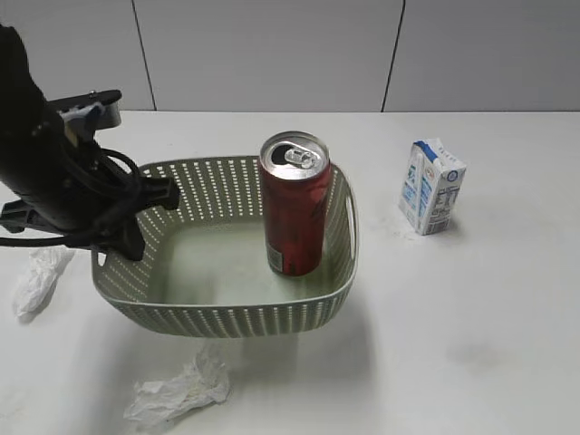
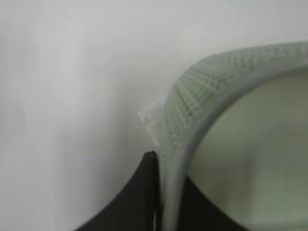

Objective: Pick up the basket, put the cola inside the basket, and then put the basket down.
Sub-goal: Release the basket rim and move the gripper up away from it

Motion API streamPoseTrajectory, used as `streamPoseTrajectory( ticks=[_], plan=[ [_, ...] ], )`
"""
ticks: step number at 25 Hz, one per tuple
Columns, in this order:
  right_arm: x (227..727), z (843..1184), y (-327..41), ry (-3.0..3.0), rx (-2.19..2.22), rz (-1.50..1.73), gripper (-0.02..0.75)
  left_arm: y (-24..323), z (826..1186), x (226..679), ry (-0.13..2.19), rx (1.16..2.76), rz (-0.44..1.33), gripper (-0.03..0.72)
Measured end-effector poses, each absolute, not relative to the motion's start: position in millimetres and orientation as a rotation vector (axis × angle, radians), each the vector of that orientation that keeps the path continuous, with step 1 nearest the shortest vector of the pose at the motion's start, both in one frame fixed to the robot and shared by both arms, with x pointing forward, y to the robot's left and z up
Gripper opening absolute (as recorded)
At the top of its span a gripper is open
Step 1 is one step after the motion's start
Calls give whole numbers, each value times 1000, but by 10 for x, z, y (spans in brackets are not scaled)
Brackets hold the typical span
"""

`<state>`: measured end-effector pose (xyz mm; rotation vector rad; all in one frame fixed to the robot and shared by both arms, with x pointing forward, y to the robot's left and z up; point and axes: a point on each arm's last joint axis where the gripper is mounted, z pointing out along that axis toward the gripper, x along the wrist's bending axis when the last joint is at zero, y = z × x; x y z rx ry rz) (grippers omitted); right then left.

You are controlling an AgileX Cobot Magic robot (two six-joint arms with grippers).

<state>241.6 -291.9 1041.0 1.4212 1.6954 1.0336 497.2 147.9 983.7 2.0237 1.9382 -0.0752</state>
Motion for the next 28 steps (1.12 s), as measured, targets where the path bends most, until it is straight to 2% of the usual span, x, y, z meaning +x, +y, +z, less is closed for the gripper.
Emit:
streamPoseTrajectory(
  ticks=[6,14,21,24,26,28],
  plan=[
    [2461,10373,-2923,1676,1409,1037,579,1448,9861,5050,1918,2004,-50,-1],
    [2465,10377,-2924,1670,1405,1040,535,1253,9802,5461,1912,2019,-40,-1],
    [2465,10377,-2925,1670,1404,1039,530,1272,9392,5728,2029,2061,-94,16],
    [2465,10377,-2925,1670,1404,1039,529,1312,9254,5770,2072,2057,-128,100],
    [2465,10377,-2925,1670,1404,1039,529,1320,9243,5781,2069,2058,-138,223],
    [2465,10377,-2925,1670,1404,1039,528,1326,9250,5789,2057,2070,-144,391]
  ],
)
